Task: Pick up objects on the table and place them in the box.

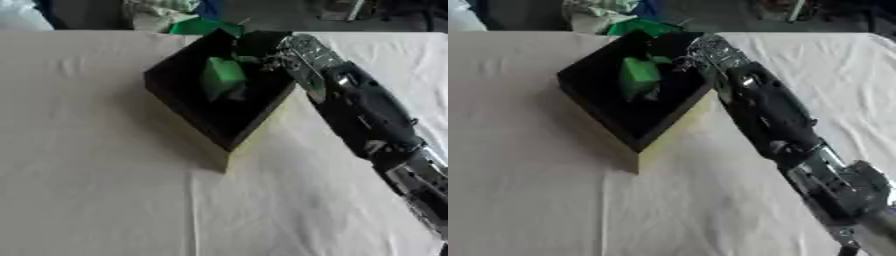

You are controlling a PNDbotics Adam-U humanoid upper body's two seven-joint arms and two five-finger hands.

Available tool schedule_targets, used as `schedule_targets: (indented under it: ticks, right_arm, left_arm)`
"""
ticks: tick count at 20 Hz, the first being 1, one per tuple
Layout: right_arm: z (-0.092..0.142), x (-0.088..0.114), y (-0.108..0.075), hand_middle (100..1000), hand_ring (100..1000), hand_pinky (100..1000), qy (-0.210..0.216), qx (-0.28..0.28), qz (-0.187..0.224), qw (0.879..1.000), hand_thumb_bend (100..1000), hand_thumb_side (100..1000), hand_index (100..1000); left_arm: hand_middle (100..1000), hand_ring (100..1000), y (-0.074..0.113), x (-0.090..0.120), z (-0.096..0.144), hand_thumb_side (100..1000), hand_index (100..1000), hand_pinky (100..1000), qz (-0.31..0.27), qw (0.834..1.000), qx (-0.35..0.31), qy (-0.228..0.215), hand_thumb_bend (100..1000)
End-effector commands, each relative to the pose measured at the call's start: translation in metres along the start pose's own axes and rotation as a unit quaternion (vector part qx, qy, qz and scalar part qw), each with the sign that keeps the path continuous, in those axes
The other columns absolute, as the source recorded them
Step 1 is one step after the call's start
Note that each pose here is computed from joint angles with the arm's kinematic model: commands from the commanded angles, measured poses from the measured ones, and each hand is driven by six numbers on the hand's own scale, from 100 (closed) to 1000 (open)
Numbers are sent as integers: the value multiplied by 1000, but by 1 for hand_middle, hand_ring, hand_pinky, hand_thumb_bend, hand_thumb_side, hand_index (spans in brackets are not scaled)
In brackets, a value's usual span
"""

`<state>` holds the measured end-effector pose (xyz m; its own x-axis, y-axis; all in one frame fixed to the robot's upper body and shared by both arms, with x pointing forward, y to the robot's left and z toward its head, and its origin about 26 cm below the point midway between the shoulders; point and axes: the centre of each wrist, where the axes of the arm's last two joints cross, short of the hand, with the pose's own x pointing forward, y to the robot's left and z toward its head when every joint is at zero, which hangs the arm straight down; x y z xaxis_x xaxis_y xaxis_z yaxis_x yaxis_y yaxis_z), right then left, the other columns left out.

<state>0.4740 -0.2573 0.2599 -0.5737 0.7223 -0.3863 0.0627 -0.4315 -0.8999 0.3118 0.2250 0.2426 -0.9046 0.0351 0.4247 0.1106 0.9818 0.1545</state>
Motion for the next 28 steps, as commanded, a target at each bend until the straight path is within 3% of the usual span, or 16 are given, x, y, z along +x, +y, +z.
schedule_targets:
  ticks: [1,5,6,11,16,22,28]
  right_arm:
    - [7,-4,-20,866,938,967,6,-10,41,999,406,936,910]
    - [10,-4,-26,872,940,970,2,-13,48,999,424,950,915]
    - [11,-4,-31,866,931,968,1,-20,49,999,468,1000,920]
    - [18,-6,-47,870,938,972,0,-49,42,998,525,1000,933]
    - [24,-9,-52,863,928,966,5,-58,31,998,523,1000,932]
    - [41,-17,-64,847,906,947,11,-101,4,995,439,1000,930]
    - [76,-26,-75,820,861,910,25,-157,-20,987,281,1000,921]
  left_arm:
    - [596,683,1,5,-4,965,743,640,-2,1000,-3,-9,166]
    - [596,683,1,4,-3,966,743,640,-3,1000,-5,-6,166]
    - [597,684,1,4,-3,964,743,640,-3,1000,-5,-5,167]
    - [597,685,1,4,-2,959,743,640,-4,1000,-4,-1,169]
    - [597,685,1,4,0,956,742,640,-5,1000,-5,4,173]
    - [597,685,3,3,1,957,742,641,-8,1000,-3,7,173]
    - [598,686,7,2,5,955,743,641,-18,1000,3,14,174]
